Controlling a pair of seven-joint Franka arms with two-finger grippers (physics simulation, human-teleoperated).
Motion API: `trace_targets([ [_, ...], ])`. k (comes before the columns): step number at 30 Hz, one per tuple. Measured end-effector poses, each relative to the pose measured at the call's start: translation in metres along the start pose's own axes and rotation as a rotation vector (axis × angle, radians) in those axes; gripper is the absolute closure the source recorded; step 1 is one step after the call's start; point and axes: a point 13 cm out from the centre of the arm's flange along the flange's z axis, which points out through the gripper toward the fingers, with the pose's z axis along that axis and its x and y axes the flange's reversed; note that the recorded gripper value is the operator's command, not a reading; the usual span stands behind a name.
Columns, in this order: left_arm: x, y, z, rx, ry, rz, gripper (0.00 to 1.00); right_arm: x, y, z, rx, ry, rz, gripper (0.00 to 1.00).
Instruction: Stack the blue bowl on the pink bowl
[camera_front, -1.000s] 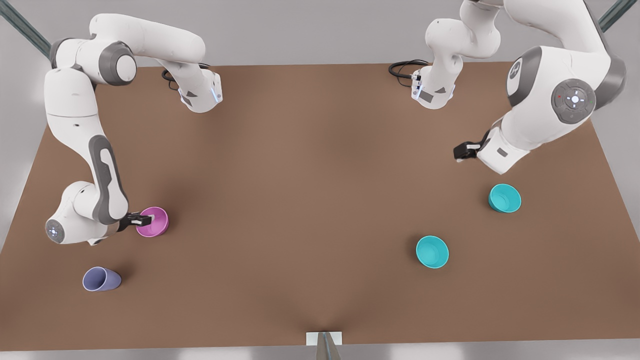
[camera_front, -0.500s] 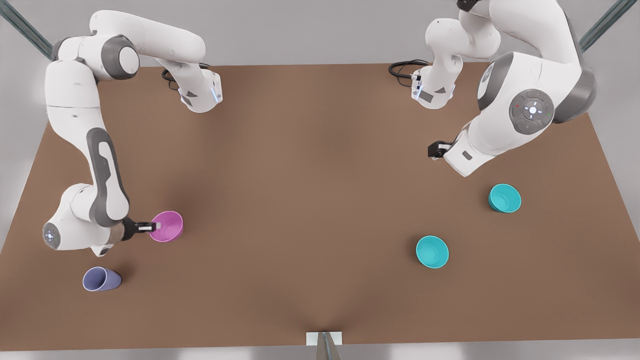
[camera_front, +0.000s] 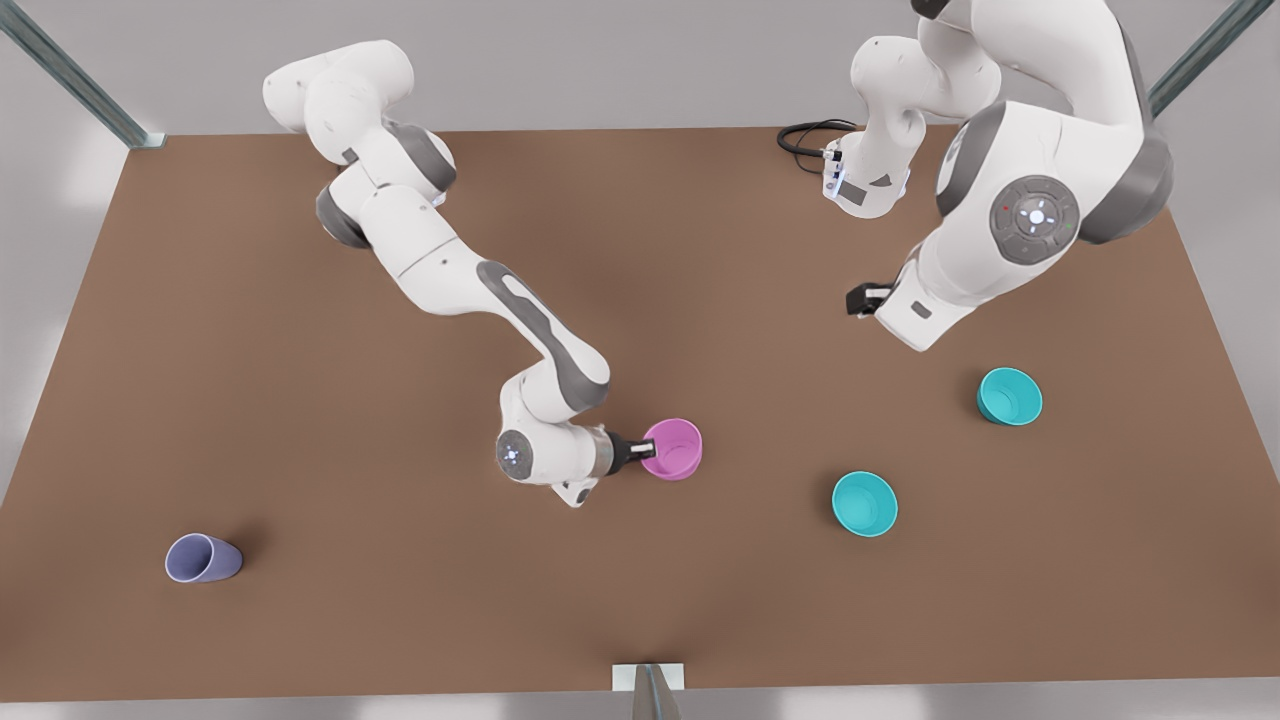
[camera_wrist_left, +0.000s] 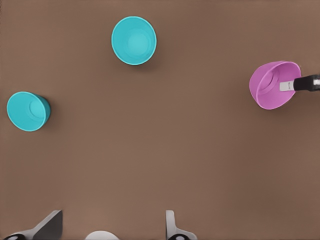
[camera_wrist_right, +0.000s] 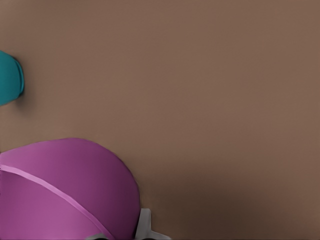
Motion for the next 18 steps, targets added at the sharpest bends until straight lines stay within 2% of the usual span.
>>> trace_targets([
  [6,-0.012,0.015,0.008,-0.006,0.006,-0.062,0.00,-0.011,0.002,0.014,-0.016,-0.058,0.160,0.79],
  [8,-0.020,0.032,0.008,-0.002,0.003,-0.104,0.00,-0.014,0.000,0.012,-0.016,-0.070,0.204,0.00],
  [12,-0.046,0.059,0.024,0.047,-0.001,-0.181,0.00,-0.021,-0.008,0.007,-0.007,-0.092,0.278,0.00],
  [15,-0.119,0.088,0.094,0.108,0.032,-0.235,0.00,-0.024,-0.001,-0.004,-0.016,-0.101,0.319,0.00],
  [18,-0.185,0.085,0.170,0.196,0.019,-0.217,0.00,-0.038,0.028,-0.074,-0.077,-0.130,0.362,0.00],
])
